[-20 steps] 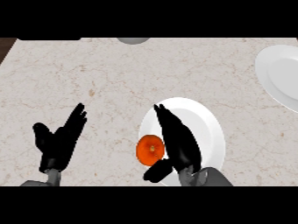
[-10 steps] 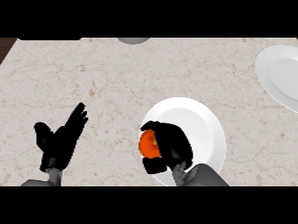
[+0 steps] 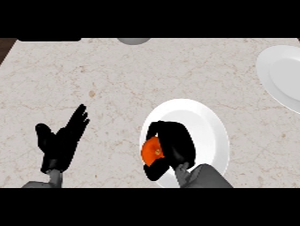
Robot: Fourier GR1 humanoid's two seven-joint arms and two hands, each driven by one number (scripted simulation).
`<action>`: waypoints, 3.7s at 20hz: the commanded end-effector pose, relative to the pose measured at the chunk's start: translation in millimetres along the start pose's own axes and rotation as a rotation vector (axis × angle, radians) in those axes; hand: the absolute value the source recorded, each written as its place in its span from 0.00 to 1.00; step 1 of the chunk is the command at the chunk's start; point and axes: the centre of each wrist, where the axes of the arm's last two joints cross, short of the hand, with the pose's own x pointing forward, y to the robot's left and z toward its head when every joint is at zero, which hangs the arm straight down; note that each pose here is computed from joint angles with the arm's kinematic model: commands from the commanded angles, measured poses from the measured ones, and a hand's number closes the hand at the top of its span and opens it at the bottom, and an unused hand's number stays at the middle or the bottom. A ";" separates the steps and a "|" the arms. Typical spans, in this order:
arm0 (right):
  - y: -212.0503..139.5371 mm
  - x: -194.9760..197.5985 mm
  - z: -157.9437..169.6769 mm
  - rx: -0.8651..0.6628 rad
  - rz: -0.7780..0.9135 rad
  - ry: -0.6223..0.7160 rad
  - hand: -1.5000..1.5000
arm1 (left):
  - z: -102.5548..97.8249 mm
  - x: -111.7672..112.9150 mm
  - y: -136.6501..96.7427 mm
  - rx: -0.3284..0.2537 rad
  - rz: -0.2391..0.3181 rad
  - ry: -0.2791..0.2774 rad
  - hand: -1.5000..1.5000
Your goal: Pick the squash from the plate and place it in the plate
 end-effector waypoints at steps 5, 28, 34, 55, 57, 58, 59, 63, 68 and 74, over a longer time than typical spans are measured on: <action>-88.7 -51.2 -74.7 -0.408 -0.032 0.601 1.00 | 1.4 -7.6 -8.2 -0.022 -0.001 0.038 0.50; -201.1 -101.4 -115.2 -1.459 -0.276 0.649 1.00 | -3.5 -3.1 -13.2 -0.024 0.005 0.049 0.50; -221.2 -161.5 -107.4 -1.536 -0.150 0.747 1.00 | -5.2 -13.5 -4.8 -0.019 -0.004 0.058 0.50; -256.8 -317.3 -30.9 -1.277 -0.223 1.120 0.00 | -1.1 -8.6 0.5 -0.034 -0.018 0.043 0.50; -237.8 -320.2 -34.2 -1.239 -0.264 1.096 0.00 | 3.8 -18.2 -8.6 -0.043 -0.008 0.052 0.50; -253.1 -318.2 -32.0 -1.221 -0.273 1.068 0.00 | -7.5 16.1 -26.2 -0.063 -0.003 0.009 0.50; -255.0 -324.7 -25.1 -1.242 -0.307 1.048 0.00 | -1.9 1.6 -4.0 -0.039 -0.016 0.022 0.50; -251.1 -325.1 -23.6 -1.306 -0.363 0.900 0.00 | 4.0 -12.2 -6.4 -0.032 -0.003 0.058 0.50; -269.5 -325.5 -11.8 -1.506 -0.425 0.735 0.00 | -0.6 -2.1 -6.4 -0.032 -0.012 0.045 0.50; -264.1 -354.8 16.8 -1.601 -0.555 0.669 0.00 | 3.9 -3.0 -8.4 -0.015 0.007 0.043 0.50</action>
